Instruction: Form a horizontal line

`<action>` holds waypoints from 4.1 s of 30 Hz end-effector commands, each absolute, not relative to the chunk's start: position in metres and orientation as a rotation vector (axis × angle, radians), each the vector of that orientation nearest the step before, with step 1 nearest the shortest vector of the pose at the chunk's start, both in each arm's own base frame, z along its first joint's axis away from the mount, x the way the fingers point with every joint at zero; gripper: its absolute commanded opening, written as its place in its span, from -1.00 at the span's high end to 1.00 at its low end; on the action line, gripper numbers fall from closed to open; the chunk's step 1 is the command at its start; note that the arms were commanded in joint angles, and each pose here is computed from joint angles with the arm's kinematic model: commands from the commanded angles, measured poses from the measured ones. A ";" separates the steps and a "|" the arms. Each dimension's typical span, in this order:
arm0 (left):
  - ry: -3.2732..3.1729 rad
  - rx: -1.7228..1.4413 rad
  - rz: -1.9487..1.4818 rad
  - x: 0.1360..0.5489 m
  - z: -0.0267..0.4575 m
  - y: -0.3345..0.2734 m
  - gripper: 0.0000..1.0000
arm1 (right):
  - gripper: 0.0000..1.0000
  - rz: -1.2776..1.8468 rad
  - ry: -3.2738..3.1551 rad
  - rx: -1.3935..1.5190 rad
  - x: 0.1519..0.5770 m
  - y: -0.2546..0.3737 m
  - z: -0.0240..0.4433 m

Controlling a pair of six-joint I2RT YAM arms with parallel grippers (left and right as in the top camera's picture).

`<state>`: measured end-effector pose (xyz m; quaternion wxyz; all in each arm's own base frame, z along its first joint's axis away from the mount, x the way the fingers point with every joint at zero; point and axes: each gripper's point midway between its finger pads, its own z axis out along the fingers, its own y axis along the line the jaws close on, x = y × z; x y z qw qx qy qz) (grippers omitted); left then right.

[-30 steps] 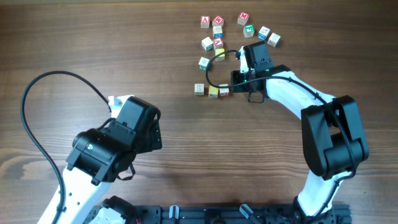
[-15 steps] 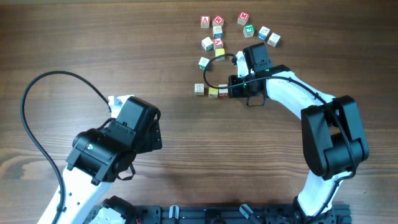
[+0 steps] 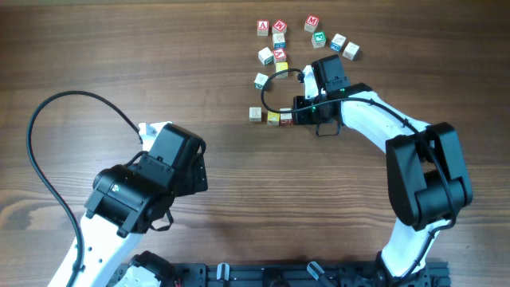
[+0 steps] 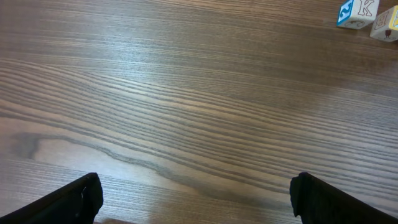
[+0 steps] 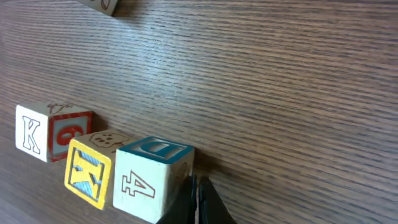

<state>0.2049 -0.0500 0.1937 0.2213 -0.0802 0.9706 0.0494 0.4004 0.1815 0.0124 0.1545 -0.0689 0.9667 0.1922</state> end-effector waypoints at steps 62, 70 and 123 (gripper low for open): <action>2.680 -0.241 0.133 0.205 0.194 -0.049 -1.00 | 0.91 0.821 2.776 -0.187 0.389 0.211 0.026; 2.681 -0.241 0.133 0.205 0.194 -0.049 -1.00 | 0.91 0.815 2.754 -0.233 0.392 0.211 0.027; 2.680 -0.241 0.133 0.205 0.194 -0.049 -1.00 | 0.91 0.363 2.933 0.010 0.346 0.248 0.000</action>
